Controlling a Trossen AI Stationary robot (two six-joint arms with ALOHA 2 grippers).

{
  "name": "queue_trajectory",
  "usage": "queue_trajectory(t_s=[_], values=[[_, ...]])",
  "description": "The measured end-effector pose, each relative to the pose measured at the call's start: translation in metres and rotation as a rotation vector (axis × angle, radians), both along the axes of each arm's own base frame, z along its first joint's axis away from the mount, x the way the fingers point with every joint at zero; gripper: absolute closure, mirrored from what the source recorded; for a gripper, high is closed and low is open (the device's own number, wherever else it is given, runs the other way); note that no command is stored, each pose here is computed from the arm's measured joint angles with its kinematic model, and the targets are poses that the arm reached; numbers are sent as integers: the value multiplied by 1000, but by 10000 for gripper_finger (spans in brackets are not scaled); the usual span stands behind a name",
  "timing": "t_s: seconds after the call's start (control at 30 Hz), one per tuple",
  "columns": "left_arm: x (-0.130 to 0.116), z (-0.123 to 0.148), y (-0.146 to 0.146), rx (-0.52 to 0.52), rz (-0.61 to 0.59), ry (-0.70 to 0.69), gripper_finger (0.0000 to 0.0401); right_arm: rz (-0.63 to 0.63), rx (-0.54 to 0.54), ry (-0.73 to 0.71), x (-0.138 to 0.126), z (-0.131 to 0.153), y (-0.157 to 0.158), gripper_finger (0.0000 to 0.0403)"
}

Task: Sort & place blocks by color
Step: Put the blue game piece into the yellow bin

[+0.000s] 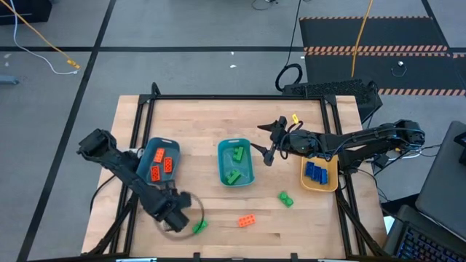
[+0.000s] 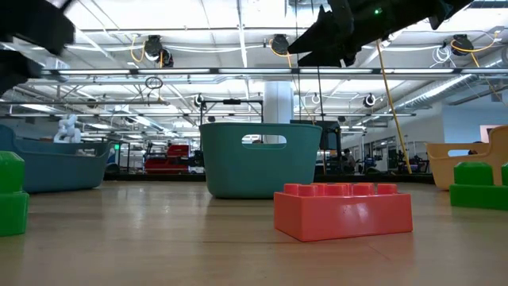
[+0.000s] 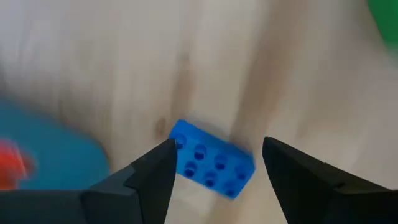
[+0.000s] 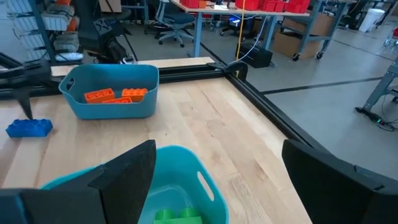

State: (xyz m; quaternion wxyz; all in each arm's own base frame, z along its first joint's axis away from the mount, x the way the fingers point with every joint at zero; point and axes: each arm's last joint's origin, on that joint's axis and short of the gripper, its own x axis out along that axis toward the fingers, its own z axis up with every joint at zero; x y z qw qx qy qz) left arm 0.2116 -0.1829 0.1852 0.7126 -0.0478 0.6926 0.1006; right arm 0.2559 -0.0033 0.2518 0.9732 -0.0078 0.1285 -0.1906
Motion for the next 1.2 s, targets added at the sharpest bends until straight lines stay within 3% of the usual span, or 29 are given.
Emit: queue_trajectory(t_s=[0.07, 0.13, 0.2, 0.3, 0.67, 0.77, 1.07, 1.2], values=[[4, 0, 4, -7, 279, -21, 162, -4, 15, -6, 0, 0, 0, 62], [6, 0, 7, -18, 479, -22, 162, -8, 34, -14, 0, 0, 0, 62], [6, 0, 7, -27, 602, -17, 162, -5, 52, -21, 0, 0, 2, 62], [1, 0, 5, -6, 680, -9, 162, 32, 71, -25, 0, 0, 7, 62], [-29, -27, 5, 97, 831, -1, 162, 57, 67, -66, -7, 10, 12, 62], [-32, -43, 8, 54, 839, -15, 162, 57, 68, -71, -8, 12, 12, 62], [-33, -48, 12, 23, 737, -13, 166, 56, 68, -65, -9, 12, 12, 62], [-22, -35, 10, -21, 606, -45, 208, 55, 68, -73, -8, 12, 12, 62]])
